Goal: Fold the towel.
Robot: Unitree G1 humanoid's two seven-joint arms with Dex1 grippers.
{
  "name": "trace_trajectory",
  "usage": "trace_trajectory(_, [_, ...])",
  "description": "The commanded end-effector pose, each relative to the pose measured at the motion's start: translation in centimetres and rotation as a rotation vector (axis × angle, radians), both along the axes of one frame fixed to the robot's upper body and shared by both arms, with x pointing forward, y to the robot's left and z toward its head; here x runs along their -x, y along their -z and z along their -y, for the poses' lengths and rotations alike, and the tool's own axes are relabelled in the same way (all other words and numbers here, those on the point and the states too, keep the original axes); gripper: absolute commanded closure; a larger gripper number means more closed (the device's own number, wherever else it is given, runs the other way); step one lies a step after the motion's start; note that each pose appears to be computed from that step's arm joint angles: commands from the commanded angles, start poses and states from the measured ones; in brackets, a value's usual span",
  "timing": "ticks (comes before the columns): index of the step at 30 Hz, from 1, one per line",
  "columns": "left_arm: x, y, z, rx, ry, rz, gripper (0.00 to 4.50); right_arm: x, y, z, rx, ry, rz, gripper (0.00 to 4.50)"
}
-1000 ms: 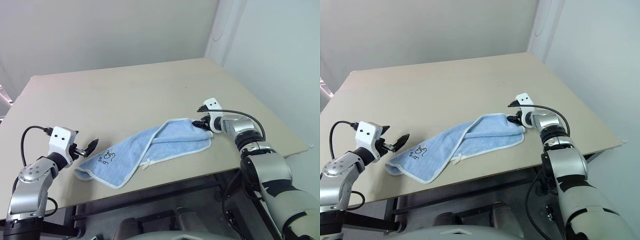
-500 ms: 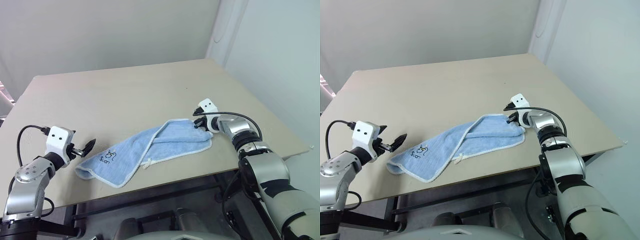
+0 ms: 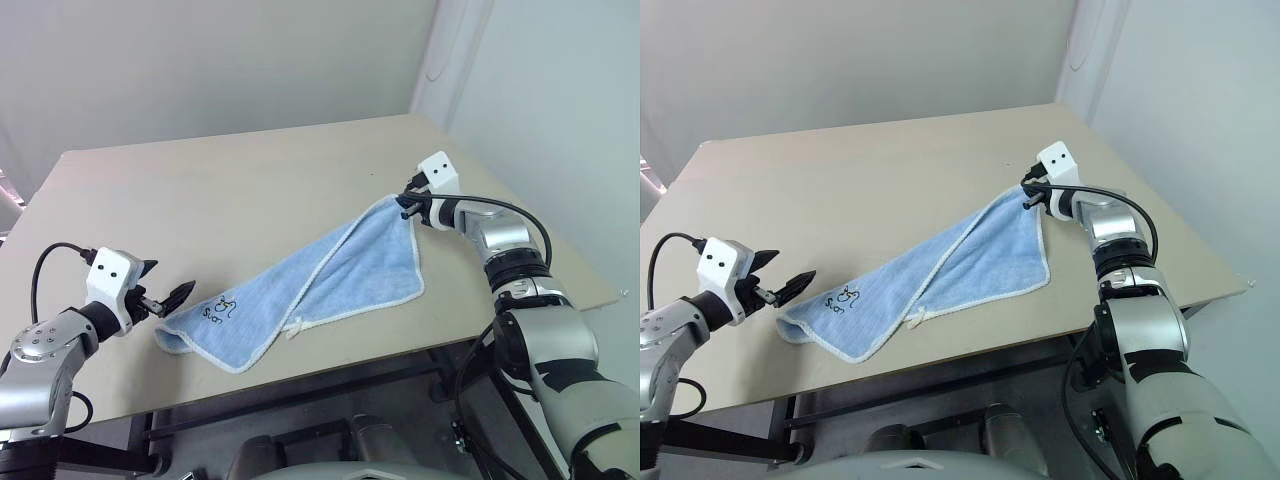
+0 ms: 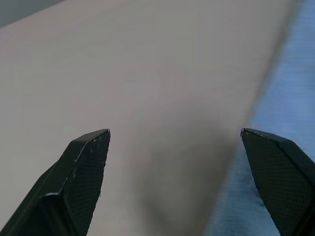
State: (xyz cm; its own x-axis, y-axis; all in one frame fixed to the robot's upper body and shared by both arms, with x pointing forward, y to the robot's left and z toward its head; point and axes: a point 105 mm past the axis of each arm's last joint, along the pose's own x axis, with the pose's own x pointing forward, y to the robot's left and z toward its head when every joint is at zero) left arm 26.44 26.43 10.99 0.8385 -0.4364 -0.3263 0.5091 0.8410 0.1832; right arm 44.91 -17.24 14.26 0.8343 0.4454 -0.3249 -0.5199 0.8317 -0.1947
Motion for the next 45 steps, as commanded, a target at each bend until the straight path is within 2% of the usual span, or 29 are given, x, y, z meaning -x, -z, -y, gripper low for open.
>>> trace_trajectory(1, [0.7,-2.6,0.7,-0.027,0.073,0.049,0.0,-1.0,-5.4,-1.3,-0.04,-0.006,0.172,4.47])
trace_trajectory(6, [2.0,-2.8,4.5,-0.002,0.206,0.028,0.0,-1.5,-8.9,-2.4,-0.057,-0.004,0.272,4.47])
trace_trajectory(10, [3.2,-0.7,7.7,-0.009,0.304,-0.021,0.0,-1.7,-12.1,-3.2,-0.07,-0.001,0.365,4.47])
trace_trajectory(12, [3.0,0.6,8.6,-0.013,0.308,-0.033,0.0,-1.7,-13.9,-3.7,-0.06,-0.008,0.408,4.47])
trace_trajectory(15, [2.0,1.8,9.1,-0.033,0.287,-0.025,0.0,-1.6,-15.2,-4.5,-0.075,-0.029,0.435,4.47])
trace_trajectory(20, [0.4,2.6,10.4,-0.035,0.297,0.004,0.0,-1.6,-16.2,-6.1,-0.077,-0.052,0.46,4.47])
trace_trajectory(24, [-0.1,2.4,11.9,-0.023,0.359,0.029,0.0,-1.5,-16.3,-6.8,-0.086,-0.068,0.458,4.47])
trace_trajectory(28, [0.5,3.1,13.4,-0.072,0.487,0.004,0.0,-1.6,-15.7,-7.4,-0.065,-0.083,0.441,4.47])
trace_trajectory(32, [0.9,3.8,13.3,-0.143,0.557,-0.019,0.0,-1.7,-15.4,-7.3,-0.062,-0.07,0.427,4.47])
trace_trajectory(37, [0.8,4.5,13.2,-0.177,0.564,-0.056,0.0,-1.8,-15.5,-7.0,-0.071,-0.053,0.424,4.47])
trace_trajectory(45, [0.2,5.4,13.6,-0.19,0.545,-0.089,0.0,-1.6,-17.2,-6.7,-0.104,-0.037,0.458,4.47])
